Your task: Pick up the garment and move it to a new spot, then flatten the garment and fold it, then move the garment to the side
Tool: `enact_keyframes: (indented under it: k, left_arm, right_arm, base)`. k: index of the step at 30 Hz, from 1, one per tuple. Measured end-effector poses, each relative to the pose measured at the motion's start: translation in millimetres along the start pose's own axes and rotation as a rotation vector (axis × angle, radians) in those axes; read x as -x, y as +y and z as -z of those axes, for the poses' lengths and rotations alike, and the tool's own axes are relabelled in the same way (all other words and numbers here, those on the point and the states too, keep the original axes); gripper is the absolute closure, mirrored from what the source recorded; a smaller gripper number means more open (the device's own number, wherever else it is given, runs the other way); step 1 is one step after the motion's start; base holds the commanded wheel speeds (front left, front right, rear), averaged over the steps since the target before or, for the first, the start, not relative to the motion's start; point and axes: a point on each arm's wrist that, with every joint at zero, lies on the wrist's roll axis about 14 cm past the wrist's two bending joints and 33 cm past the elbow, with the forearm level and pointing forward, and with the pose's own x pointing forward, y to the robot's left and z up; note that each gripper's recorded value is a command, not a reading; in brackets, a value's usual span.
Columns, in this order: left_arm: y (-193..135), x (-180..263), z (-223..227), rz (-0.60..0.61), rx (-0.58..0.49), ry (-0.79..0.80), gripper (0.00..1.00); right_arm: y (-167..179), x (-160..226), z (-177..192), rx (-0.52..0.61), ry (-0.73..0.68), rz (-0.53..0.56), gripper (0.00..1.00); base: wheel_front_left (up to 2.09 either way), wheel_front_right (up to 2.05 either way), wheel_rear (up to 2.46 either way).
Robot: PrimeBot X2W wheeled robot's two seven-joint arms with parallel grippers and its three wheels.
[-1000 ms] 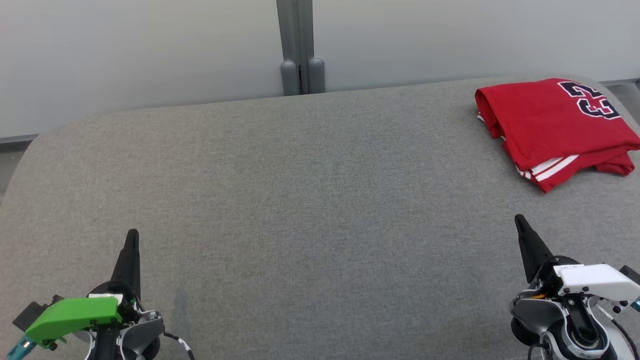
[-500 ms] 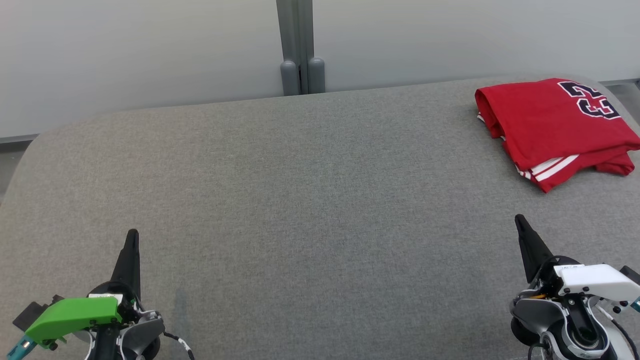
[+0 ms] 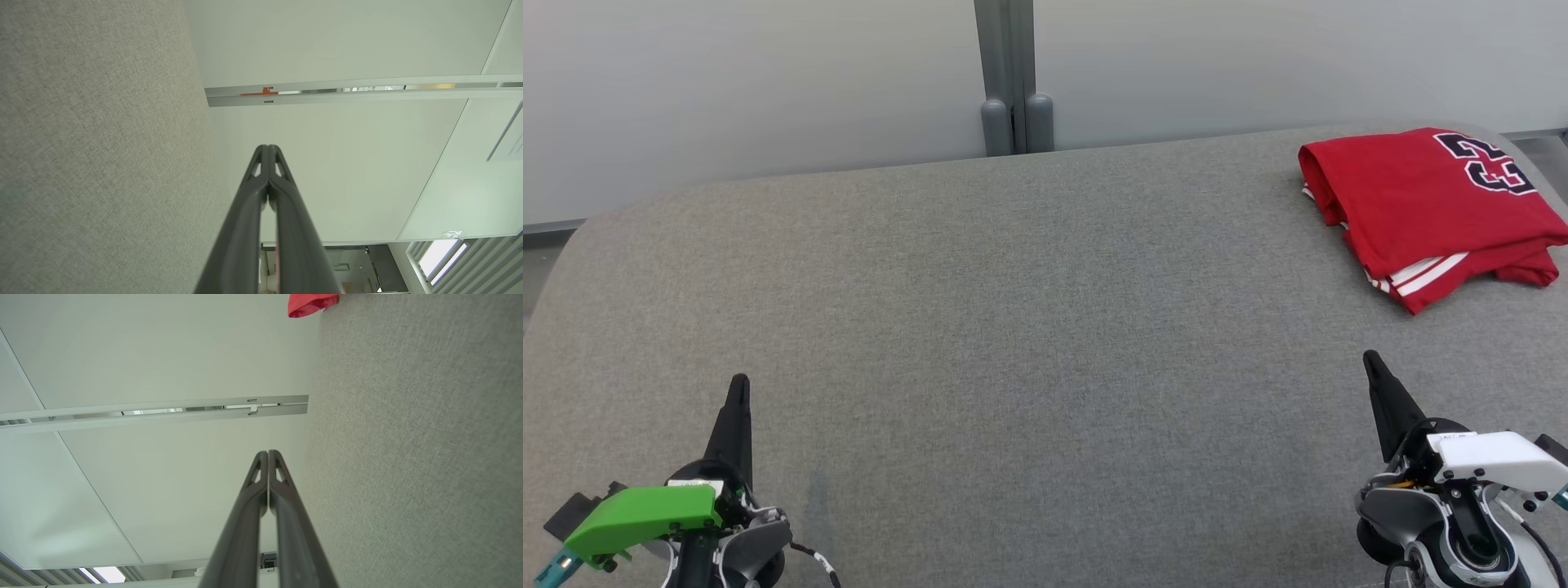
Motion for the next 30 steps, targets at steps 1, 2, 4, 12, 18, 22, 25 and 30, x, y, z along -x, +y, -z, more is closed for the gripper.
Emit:
enact_keyframes:
  k: [1, 2, 4, 12, 18, 22, 25, 30]
  left_arm:
    - [0.0, 0.0, 0.0, 0.000, 0.000, 0.000, 1.00]
    - [0.0, 0.0, 0.0, 0.000, 0.000, 0.000, 1.00]
    - [0.0, 0.0, 0.0, 0.000, 0.000, 0.000, 1.00]
    - [0.0, 0.0, 0.0, 0.000, 0.000, 0.000, 1.00]
    - [0.0, 0.0, 0.0, 0.000, 0.000, 0.000, 1.00]
    - [0.0, 0.0, 0.0, 0.000, 0.000, 0.000, 1.00]
    - [0.0, 0.0, 0.0, 0.000, 0.000, 0.000, 1.00]
    - [0.0, 0.0, 0.0, 0.000, 0.000, 0.000, 1.00]
  right_arm:
    - [-0.1, 0.0, 0.0, 0.000, 0.000, 0.000, 1.00]
    - [0.0, 0.0, -0.1, 0.000, 0.000, 0.000, 1.00]
    - [-0.1, 0.0, -0.2, 0.001, -0.001, 0.000, 1.00]
    - [0.0, 0.0, -0.2, 0.001, 0.000, 0.000, 1.00]
    - [0.1, 0.0, -0.2, 0.000, 0.000, 0.000, 1.00]
    - [0.0, 0.0, -0.2, -0.001, -0.001, 0.000, 1.00]
    - [0.0, 0.0, -0.3, -0.001, -0.001, 0.000, 1.00]
    - [0.0, 0.0, -0.4, -0.001, -0.002, 0.000, 1.00]
  base:
    - [0.00, 0.00, 0.00]
    - [0.00, 0.00, 0.00]
    - [0.00, 0.00, 0.00]
    - [0.00, 0.00, 0.00]
    - [0.00, 0.00, 0.00]
    - [0.00, 0.00, 0.00]
    - [0.00, 0.00, 0.00]
    - [0.00, 0.00, 0.00]
